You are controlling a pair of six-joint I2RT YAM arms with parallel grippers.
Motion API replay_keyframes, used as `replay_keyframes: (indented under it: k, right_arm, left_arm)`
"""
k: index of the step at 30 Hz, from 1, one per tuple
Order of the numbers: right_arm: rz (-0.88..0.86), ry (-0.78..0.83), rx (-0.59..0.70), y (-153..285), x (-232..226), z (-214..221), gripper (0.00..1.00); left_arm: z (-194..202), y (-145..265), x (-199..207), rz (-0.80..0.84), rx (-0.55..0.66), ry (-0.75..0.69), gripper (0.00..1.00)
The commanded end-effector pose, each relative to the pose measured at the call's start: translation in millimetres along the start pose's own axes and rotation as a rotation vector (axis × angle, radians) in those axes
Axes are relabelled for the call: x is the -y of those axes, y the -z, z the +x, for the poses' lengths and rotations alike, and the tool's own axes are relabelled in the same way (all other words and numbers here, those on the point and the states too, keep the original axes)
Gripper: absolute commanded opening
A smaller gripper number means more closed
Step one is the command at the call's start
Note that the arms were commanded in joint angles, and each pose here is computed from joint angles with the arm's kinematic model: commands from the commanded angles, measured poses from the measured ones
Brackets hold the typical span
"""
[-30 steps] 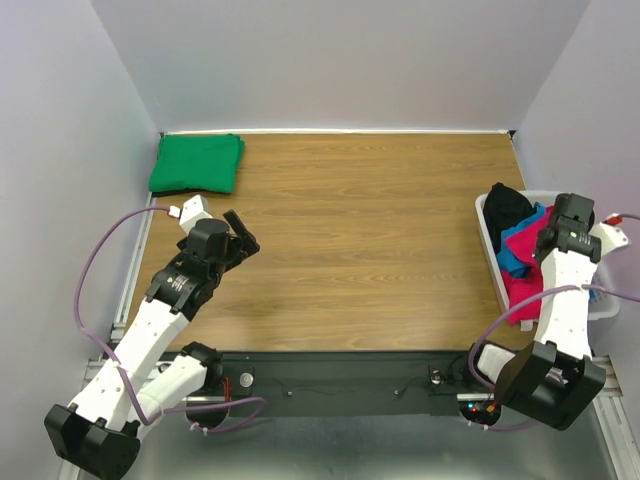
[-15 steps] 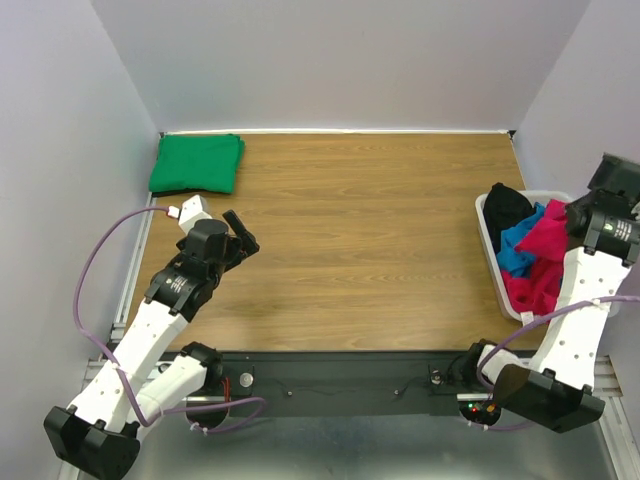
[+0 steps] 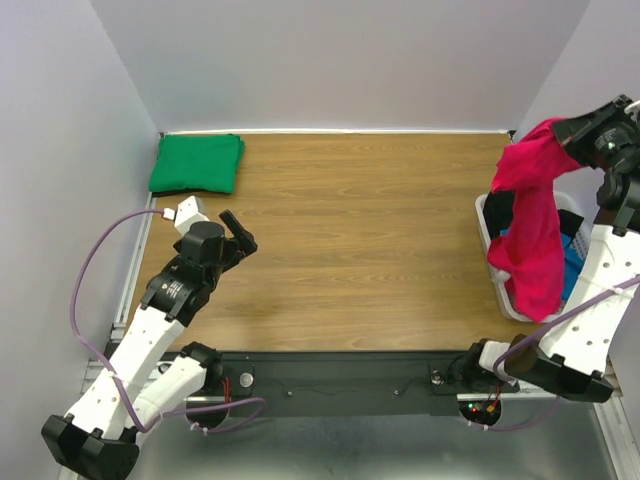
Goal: Fold and stack the t-shirts
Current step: Move the tshirt to the center of the board
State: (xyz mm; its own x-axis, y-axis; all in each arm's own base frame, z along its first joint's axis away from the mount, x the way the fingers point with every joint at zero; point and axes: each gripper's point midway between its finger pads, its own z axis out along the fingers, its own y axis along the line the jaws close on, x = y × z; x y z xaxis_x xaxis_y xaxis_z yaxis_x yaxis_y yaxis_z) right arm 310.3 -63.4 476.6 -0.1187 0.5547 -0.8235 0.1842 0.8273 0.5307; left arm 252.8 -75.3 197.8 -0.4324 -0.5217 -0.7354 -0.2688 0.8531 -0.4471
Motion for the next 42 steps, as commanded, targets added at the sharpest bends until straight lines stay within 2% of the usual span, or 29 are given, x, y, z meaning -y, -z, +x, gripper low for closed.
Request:
replay_keyframes:
  k: [1, 4, 9, 11, 12, 15, 16, 18, 19, 25, 29, 33, 35, 36, 39, 40, 42]
  right_arm:
    - [-0.384, 0.065, 0.019, 14, -76, -23, 0.0]
    - [-0.442, 0.057, 0.046, 21, -93, -34, 0.0]
    - [-0.675, 0.062, 0.005, 25, -143, -30, 0.0]
    - [-0.672, 0.06, 0.022, 16, -156, -27, 0.0]
    - [-0.717, 0.059, -0.028, 7, -175, -9, 0.0]
    - [-0.724, 0.063, -0.058, -14, -202, 13, 0.0]
    - [-0.711, 0.058, -0.113, -32, -214, 36, 0.0]
    - [-0.757, 0.076, -0.138, -32, -242, 53, 0.0]
    - [-0.746, 0.077, -0.16, -47, -249, 65, 0.0]
    - [-0.896, 0.131, -0.207, -32, -322, 110, 0.0]
    - [-0.94, 0.148, -0.246, -30, -342, 134, 0.01]
    - [-0.817, 0.191, -0.238, -40, -312, 146, 0.0]
    - [-0.673, 0.223, -0.216, -54, -279, 155, 0.0]
    - [-0.573, 0.249, -0.252, -59, -244, 178, 0.0]
    - [-0.278, 0.291, -0.246, -81, -164, 208, 0.01]
    - [-0.156, 0.291, -0.309, -86, -115, 242, 0.0]
    - [-0.006, 0.289, -0.357, -99, -56, 266, 0.01]
  left_arm:
    - [-18, 8, 3, 0.002, 0.063, 0.033, 0.99]
    - [-18, 8, 1, -0.009, 0.067, 0.041, 0.99]
    - [-18, 7, -2, -0.024, 0.072, 0.049, 0.99]
    - [-20, 8, -3, -0.029, 0.079, 0.05, 0.99]
    - [-20, 7, -3, -0.033, 0.08, 0.049, 0.99]
    - [-21, 7, -4, -0.046, 0.082, 0.047, 0.99]
    - [-22, 8, -5, -0.052, 0.083, 0.047, 0.99]
    - [-21, 8, -6, -0.058, 0.079, 0.049, 0.99]
    - [-21, 8, -7, -0.058, 0.079, 0.05, 0.99]
    - [-18, 11, -10, -0.062, 0.077, 0.081, 0.98]
    - [-20, 14, -9, -0.064, 0.075, 0.09, 0.99]
    - [-23, 19, -11, -0.076, 0.075, 0.106, 0.98]
    - [-20, 20, -13, -0.078, 0.069, 0.109, 0.99]
    - [-19, 20, -13, -0.077, 0.068, 0.112, 0.99]
    - [-14, 19, -16, -0.077, 0.063, 0.123, 0.99]
    - [-12, 18, -17, -0.079, 0.059, 0.124, 0.99]
    - [-7, 15, -18, -0.08, 0.043, 0.121, 0.99]
